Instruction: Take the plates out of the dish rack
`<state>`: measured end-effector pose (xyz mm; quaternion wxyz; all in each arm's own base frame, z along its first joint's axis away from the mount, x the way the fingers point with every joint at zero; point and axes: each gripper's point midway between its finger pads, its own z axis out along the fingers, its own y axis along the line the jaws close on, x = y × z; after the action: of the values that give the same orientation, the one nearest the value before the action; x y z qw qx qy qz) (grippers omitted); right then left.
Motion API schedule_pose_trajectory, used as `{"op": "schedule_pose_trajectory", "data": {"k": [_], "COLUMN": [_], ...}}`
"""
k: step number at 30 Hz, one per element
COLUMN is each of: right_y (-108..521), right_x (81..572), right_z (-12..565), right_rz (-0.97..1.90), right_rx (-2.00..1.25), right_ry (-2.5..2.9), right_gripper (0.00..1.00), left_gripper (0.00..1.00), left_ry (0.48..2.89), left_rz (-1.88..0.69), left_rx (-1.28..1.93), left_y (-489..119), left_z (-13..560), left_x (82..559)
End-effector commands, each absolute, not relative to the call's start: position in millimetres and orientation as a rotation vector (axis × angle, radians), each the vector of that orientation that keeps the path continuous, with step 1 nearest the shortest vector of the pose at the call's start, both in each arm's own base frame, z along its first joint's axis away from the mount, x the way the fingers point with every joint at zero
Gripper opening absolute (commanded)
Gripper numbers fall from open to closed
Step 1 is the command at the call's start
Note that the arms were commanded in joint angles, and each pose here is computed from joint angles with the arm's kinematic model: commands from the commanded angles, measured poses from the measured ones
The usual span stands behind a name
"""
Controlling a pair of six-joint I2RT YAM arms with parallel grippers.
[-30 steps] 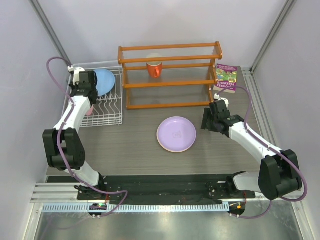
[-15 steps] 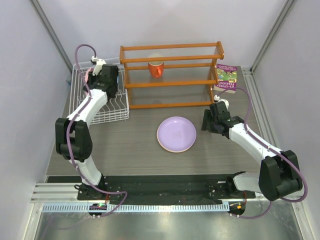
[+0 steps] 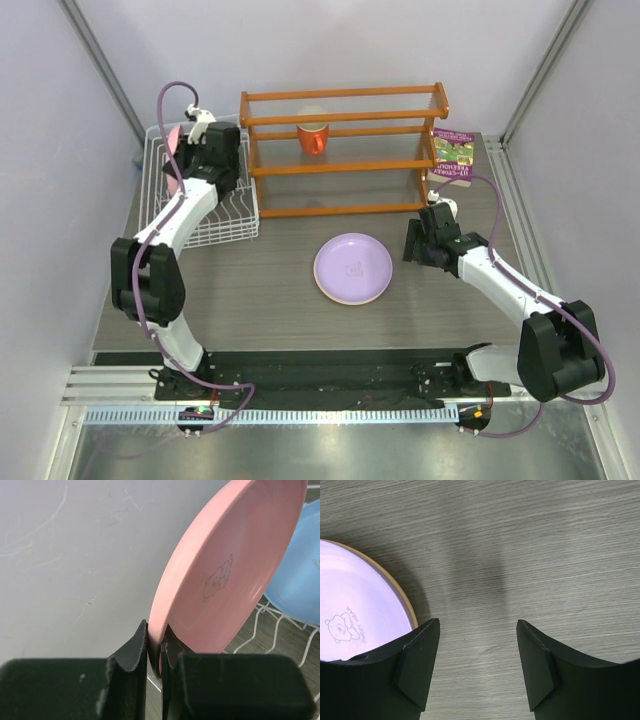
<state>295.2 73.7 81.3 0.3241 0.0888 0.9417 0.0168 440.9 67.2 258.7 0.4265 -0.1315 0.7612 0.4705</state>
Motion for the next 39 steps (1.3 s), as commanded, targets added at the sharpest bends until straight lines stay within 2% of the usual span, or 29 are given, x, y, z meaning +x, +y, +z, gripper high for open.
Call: {"op": "schedule_pose_trajectory", "data": {"k": [1,7,10,12,19,29,39], "right_y": [75.8,83.9,95.5,104.9,141.6,200.4,243.8], "right_x": [304.7,307.4,311.1,312.8,318.1,322.6,324.2], "right_z": [97.1,110.5,127.7,139.9,194.0,229.1,195.7], "right_rz": [0.076,0.138,0.221,0.287,0.548,0.804,0.862], "right_rx": [0.238,0.219,0.184,0.155,0.053,-0.027,-0.067], "right_ry": [2.405,2.38,2.349,2.327,2.196,2.066,2.123], "right_gripper": [0.68,0.69,0.68,0.68,0.69,0.69,0.69], "left_gripper": [0.05,0.0,0.0,0.0,0.0,0.0,0.0], "left_ry": [1.743,1.753,1.852,1.893,2.033,2.131,2.178], "left_rz": [1.142,1.012,0.75,0.479,-0.162,-0.526,-0.718], "left_rx": [-0.465,-0.415,-0.324,-0.296,-0.192,-0.195,-0.104], "left_y": [72.5,59.3,24.5,-4.6,-93.0,-151.1,-194.6], "left_z": [318.7,335.1,319.7,315.1,277.9,229.7,217.7], "left_x": [427.7,411.7,412.5,411.6,383.3,342.4,306.4]}}
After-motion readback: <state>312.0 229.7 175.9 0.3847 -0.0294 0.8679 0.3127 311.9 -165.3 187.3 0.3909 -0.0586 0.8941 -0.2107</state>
